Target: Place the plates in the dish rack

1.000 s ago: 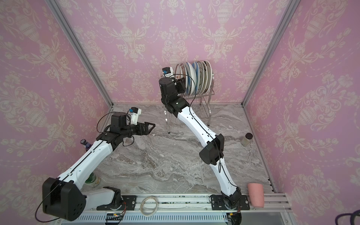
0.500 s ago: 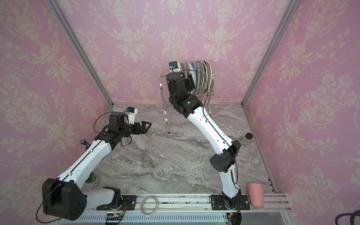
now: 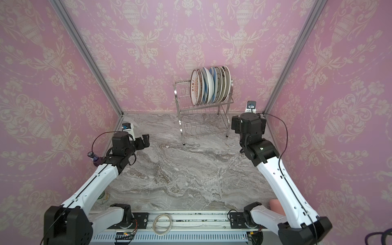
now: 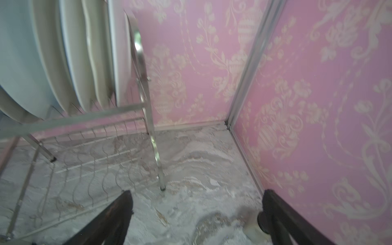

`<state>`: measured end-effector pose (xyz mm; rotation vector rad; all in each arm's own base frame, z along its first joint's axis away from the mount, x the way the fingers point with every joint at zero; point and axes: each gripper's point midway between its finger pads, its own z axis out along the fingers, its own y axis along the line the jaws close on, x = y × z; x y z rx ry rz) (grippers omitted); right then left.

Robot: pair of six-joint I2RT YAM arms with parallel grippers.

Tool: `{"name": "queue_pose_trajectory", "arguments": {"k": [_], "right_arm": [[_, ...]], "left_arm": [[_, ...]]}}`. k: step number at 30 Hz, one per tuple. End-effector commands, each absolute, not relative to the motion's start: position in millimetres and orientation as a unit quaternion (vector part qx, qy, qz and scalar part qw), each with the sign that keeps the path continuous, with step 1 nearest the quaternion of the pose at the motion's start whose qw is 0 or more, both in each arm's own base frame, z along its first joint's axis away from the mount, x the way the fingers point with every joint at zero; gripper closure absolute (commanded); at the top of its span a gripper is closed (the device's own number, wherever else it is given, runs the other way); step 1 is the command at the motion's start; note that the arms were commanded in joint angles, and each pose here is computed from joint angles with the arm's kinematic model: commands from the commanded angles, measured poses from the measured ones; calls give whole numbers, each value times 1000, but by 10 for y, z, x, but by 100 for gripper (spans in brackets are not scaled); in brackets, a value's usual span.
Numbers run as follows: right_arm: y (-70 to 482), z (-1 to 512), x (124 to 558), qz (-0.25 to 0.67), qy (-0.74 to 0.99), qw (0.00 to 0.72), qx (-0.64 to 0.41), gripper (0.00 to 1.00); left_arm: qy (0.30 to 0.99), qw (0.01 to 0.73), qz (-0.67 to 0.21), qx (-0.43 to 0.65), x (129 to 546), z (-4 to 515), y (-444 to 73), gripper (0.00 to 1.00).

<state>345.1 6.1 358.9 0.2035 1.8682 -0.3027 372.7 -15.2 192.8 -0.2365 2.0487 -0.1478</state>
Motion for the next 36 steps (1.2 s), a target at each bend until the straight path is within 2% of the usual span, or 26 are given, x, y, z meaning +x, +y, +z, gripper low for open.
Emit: {"name": "queue_pose_trajectory", "arguments": {"k": [1,6,10,15,18,20,22,24,28,36], "right_arm": [[8,2929,3352,-92,817,562,93,0],[-150,2210,3311,-75,809,567,131,0],[-109,1732,3450,-81,813,567,104,0],[-130,1450,3693,-94,803,583,82,0],[-94,1221,3838,-85,803,587,57,0],[-14,1112,3926,-62,798,598,33,0],[-71,961,3910,-25,823,565,42,0],[-51,1003,3919,-12,797,603,37,0],[54,980,3910,5,803,596,10,0],[66,969,3946,8,809,588,7,0]], "left_arm": [[819,553,24,-147,3699,1807,277,1],[793,560,140,-195,3519,1447,755,1],[791,569,131,-184,3519,1202,779,1],[781,598,103,-150,3631,1128,667,1],[795,589,76,-123,3759,948,558,1],[789,606,54,-84,3842,856,424,1],[797,599,37,-68,3819,820,338,1],[809,583,38,-70,3858,792,348,1],[825,562,29,-53,3952,749,294,1],[817,573,34,-55,3950,764,312,1]]}}
